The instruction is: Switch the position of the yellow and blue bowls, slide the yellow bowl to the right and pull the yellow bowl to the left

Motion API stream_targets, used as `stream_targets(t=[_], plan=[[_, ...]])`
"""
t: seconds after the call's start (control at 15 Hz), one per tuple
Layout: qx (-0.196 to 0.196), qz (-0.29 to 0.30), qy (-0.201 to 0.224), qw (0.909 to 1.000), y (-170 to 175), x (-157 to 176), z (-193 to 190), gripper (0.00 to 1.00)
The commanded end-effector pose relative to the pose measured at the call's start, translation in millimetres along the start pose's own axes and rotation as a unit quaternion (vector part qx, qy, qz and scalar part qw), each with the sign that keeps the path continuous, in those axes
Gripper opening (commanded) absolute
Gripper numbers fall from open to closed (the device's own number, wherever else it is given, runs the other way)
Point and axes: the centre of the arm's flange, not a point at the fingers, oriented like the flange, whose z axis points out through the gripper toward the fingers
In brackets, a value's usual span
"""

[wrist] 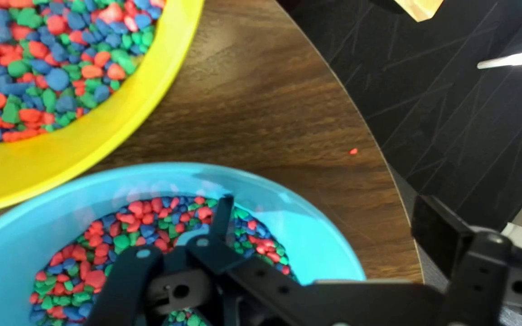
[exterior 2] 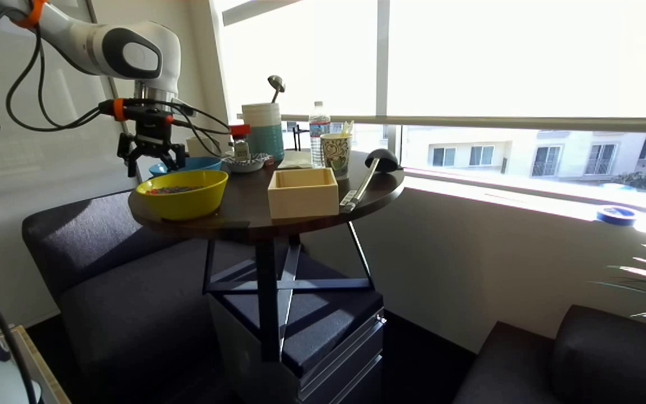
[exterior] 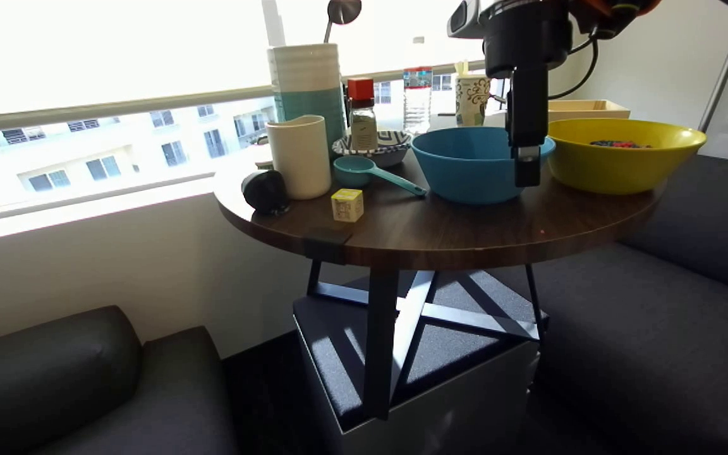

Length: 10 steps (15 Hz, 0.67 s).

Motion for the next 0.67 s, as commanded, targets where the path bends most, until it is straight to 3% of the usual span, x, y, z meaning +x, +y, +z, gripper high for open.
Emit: stream_targets(t=[0.0, 0.27, 0.6], plan=[[0.004, 0.004, -0.021, 0.9998, -13.4, -15.2, 4.3, 1.00], [-0.001, 0.005, -0.020, 0.9998, -14.7, -18.8, 3.0, 1.00], [-0.104, 0.015, 0.034, 0.9939, -38.6, -30.7, -32.9, 1.00]])
